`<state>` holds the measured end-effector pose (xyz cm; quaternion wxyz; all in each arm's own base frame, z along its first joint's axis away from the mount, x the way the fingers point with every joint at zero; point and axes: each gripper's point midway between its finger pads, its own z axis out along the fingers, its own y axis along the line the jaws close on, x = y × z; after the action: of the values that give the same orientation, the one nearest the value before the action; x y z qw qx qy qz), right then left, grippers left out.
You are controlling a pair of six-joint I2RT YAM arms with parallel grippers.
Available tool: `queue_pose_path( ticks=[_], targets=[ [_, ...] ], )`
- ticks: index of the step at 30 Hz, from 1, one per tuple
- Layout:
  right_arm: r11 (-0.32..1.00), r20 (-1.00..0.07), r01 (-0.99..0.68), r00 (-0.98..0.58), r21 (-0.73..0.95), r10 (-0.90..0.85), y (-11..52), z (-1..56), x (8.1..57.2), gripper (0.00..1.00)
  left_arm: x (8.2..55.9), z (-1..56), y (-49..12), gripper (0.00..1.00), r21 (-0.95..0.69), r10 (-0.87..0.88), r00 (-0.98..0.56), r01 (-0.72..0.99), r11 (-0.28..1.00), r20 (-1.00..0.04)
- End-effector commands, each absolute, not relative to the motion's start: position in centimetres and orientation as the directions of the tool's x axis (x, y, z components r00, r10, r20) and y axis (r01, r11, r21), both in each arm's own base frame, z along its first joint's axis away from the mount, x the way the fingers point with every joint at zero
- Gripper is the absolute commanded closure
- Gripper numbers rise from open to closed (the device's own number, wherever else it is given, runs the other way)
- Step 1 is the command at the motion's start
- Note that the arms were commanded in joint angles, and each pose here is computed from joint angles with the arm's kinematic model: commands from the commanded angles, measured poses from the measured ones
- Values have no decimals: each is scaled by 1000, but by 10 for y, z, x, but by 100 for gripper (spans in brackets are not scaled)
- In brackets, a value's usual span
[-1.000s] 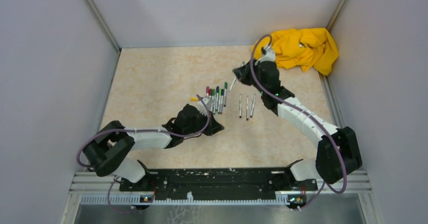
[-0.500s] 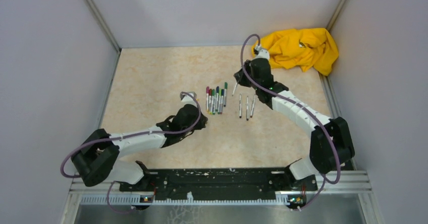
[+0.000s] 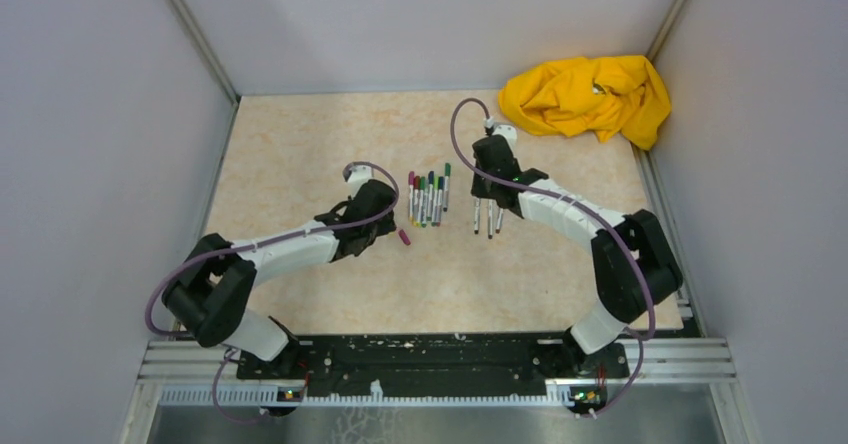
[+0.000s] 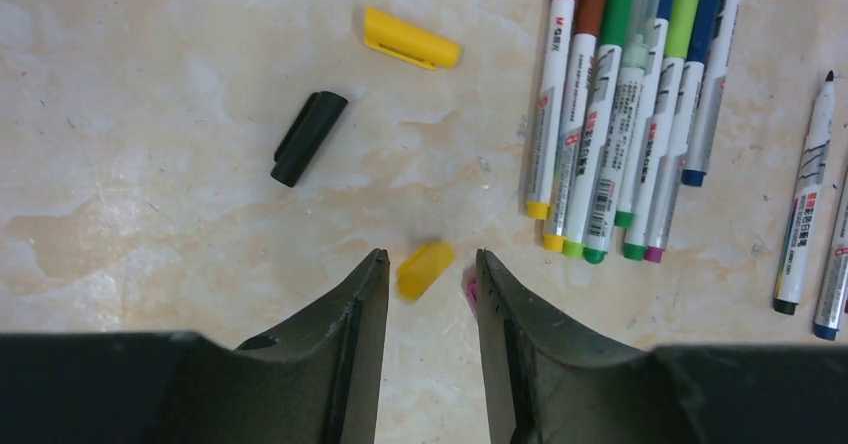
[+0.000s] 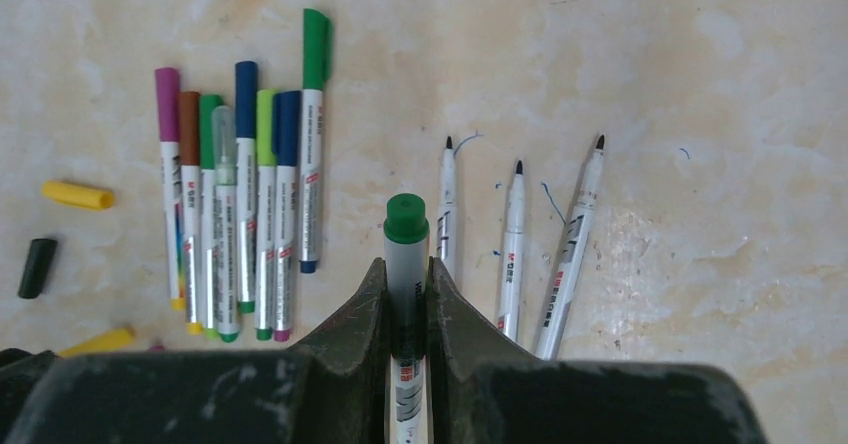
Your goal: Open the pen caps
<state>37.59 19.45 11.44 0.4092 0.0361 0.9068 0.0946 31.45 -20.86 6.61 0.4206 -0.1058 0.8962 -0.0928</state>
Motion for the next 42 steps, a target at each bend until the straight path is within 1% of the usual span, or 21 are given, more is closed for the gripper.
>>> queue_pose_path(
  ticks=[1,2,9,12,15,16,19,21,22,26,28,35,42],
  targets=[
    [992,-724,2,-683,124,92,186,95,376,100,320,60,-202,53,-289,-294,-657,-119,950,-695],
    [993,-718,7,-690,115,88,184,90,375,100,322,59,-201,51,-295,-296,-658,-116,949,-692],
    [996,-693,33,-716,80,79,173,66,374,100,327,55,-199,48,-317,-306,-671,-110,942,-675],
    [998,-683,31,-727,61,64,170,59,375,100,328,56,-198,44,-332,-317,-671,-110,937,-671],
    [999,-679,22,-732,49,49,170,56,376,100,328,59,-200,38,-347,-326,-669,-108,932,-667],
    [999,-677,20,-734,45,46,169,54,377,98,327,61,-201,36,-353,-328,-669,-104,930,-667],
    [999,-670,6,-741,45,35,172,49,378,90,328,65,-202,29,-367,-336,-667,-100,925,-665],
    [999,-669,2,-743,46,32,172,47,379,86,329,68,-203,26,-374,-338,-664,-95,923,-667],
    [999,-669,1,-743,46,32,173,47,380,82,329,70,-203,26,-377,-341,-662,-95,922,-668],
    [999,-681,-2,-732,48,32,173,53,383,71,330,75,-203,25,-387,-348,-654,-91,917,-672],
    [999,-690,-7,-723,50,30,174,58,385,67,330,78,-203,25,-390,-350,-650,-89,916,-674],
    [997,-753,-38,-658,65,24,181,96,398,67,332,89,-205,25,-410,-362,-634,-77,909,-684],
    [990,-791,-108,-612,88,3,211,132,408,66,334,102,-208,25,-430,-369,-620,-56,901,-692]
  ],
)
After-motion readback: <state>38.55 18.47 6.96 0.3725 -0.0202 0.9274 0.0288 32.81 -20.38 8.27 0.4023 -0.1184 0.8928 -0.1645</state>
